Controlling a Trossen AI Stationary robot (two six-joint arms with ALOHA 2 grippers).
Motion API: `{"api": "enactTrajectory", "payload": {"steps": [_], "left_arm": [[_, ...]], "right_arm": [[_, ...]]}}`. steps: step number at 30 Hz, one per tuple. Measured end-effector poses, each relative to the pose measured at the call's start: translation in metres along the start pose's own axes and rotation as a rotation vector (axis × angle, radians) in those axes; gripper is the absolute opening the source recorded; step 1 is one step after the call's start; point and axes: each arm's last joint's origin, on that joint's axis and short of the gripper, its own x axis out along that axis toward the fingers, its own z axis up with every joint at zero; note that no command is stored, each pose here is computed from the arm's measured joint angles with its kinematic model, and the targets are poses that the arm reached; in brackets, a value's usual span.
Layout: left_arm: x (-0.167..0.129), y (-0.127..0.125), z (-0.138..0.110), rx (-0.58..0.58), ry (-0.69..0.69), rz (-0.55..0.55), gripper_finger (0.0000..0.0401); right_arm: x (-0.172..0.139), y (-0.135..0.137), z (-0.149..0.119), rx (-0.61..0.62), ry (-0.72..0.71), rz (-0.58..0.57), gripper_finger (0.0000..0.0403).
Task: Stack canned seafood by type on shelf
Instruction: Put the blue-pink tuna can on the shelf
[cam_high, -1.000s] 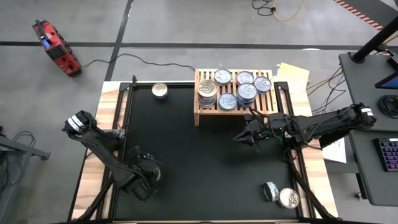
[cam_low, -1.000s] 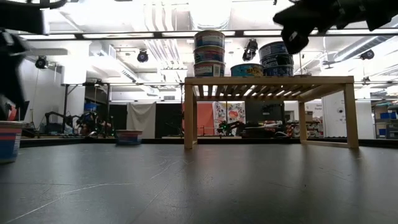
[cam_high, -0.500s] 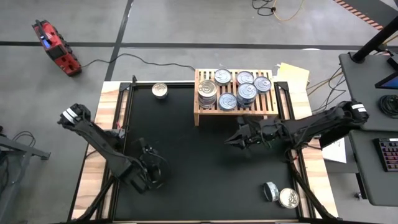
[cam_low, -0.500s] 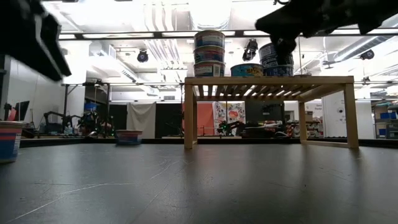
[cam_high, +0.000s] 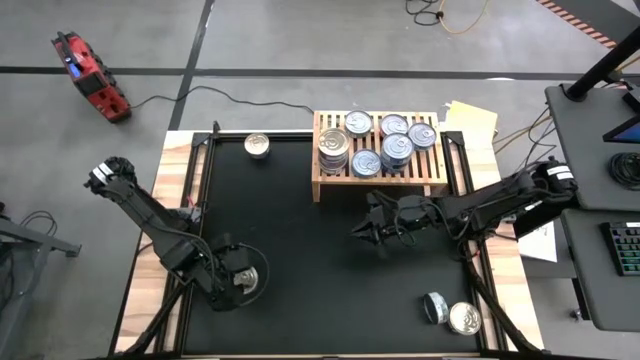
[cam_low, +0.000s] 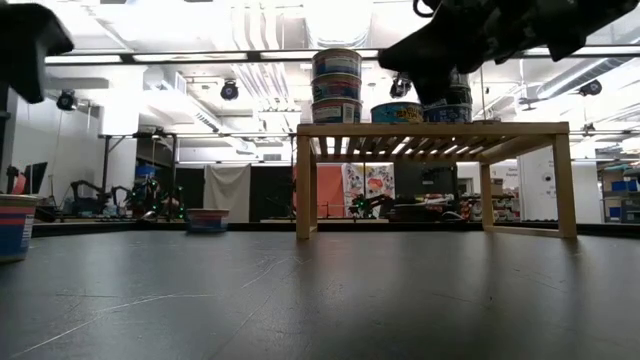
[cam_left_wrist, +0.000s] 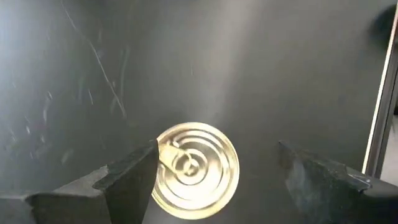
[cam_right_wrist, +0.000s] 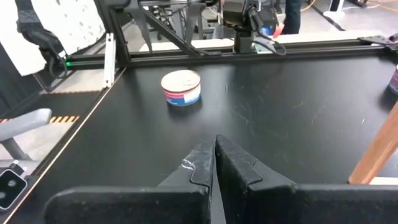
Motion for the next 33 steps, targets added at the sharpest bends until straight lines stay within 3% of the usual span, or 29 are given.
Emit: {"api": "enactTrajectory", "payload": {"steps": [10, 25, 29, 33], "left_arm": [[0.01, 0.0, -0.017, -0.095, 0.171, 0.092, 0.0309], [0.03, -0.015, -0.031, -0.047, 0.208, 0.154, 0.0304], [0.032, -0.019, -0.037, -0.009, 0.215, 0.152, 0.0253], [0.031, -0.025, -0.046, 0.034, 0.218, 0.141, 0.0148]], "right_arm": [[0.002, 0.0, -0.001, 0.0, 0.006, -0.001, 0.0009], [0.001, 0.0, 0.0, -0.004, 0.003, -0.001, 0.0009], [0.001, 0.0, 0.0, 0.001, 0.006, -0.001, 0.0009], [0.001, 0.0, 0.0, 0.001, 0.006, -0.001, 0.0009]]}}
